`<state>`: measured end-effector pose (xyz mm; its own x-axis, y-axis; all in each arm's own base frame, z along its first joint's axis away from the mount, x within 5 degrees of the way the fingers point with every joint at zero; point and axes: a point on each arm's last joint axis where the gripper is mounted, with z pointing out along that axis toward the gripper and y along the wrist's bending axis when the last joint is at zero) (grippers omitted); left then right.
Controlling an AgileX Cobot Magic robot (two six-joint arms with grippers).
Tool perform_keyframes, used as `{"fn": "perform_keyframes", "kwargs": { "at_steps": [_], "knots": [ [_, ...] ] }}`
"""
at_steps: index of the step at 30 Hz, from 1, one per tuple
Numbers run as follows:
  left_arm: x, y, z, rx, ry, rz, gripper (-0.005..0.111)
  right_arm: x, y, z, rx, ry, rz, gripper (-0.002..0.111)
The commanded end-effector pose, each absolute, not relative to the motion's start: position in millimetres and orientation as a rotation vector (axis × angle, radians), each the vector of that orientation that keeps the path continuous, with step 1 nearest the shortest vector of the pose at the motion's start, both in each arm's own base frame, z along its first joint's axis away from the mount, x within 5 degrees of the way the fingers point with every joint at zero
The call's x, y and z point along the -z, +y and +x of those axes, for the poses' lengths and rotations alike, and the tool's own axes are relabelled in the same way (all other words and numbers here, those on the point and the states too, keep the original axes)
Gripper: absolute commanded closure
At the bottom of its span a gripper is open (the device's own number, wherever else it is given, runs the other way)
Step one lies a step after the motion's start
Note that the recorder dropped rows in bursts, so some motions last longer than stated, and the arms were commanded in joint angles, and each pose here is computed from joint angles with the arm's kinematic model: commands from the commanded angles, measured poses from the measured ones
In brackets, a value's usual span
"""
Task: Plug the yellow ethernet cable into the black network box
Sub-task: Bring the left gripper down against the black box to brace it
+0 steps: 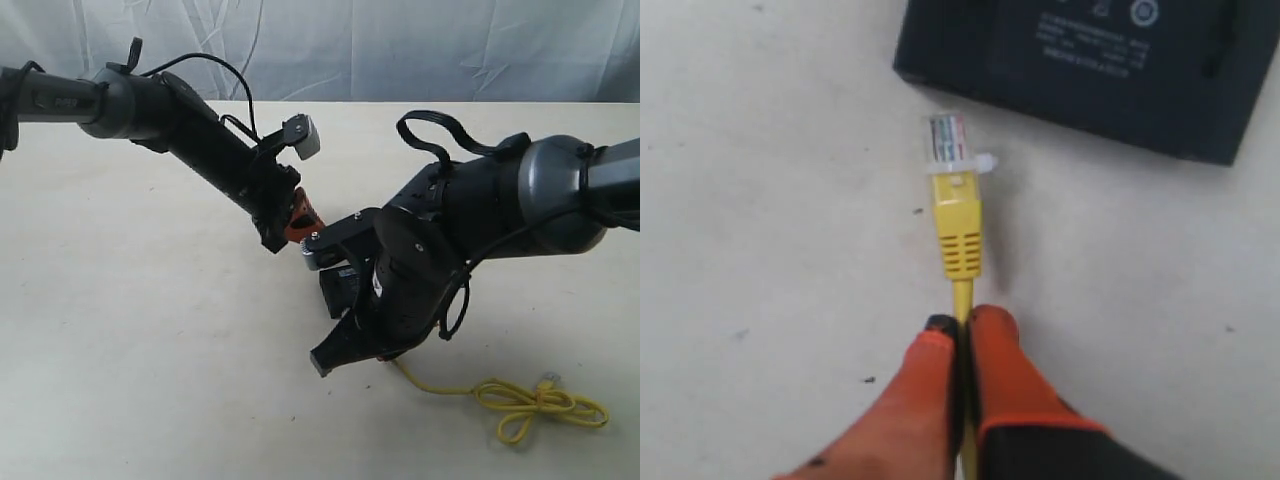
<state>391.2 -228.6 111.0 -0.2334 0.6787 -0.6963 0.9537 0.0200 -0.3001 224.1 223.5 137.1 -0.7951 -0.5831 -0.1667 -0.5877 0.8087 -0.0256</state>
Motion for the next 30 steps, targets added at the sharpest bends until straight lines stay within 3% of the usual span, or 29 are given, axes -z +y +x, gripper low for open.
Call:
{"fn": "perform_keyframes", "kwargs": {
  "at_steps": [1, 20, 26, 30],
  "knots": [
    [-103.5, -231.1, 389.2, 1.107, 1.948, 1.669, 0.107, -138.4, 221.8, 230.1, 0.023, 2.764, -0.955, 0.109],
    [-98.7, -227.0, 380.4, 1.24, 2.213, 1.576, 0.107, -139.6, 207.3, 233.9, 0.276, 2.717, -1.114, 0.109],
    [-93.9, -225.3, 390.0, 1.119, 2.392, 1.379, 0.107, -140.0, 203.9, 239.2, 0.305, 2.714, -1.033, 0.109],
    [-91.7, -229.5, 392.1, 1.103, 2.338, 1.381, 0.107, -137.4, 205.2, 240.8, 0.292, 2.701, -1.041, 0.109]
  ]
}}
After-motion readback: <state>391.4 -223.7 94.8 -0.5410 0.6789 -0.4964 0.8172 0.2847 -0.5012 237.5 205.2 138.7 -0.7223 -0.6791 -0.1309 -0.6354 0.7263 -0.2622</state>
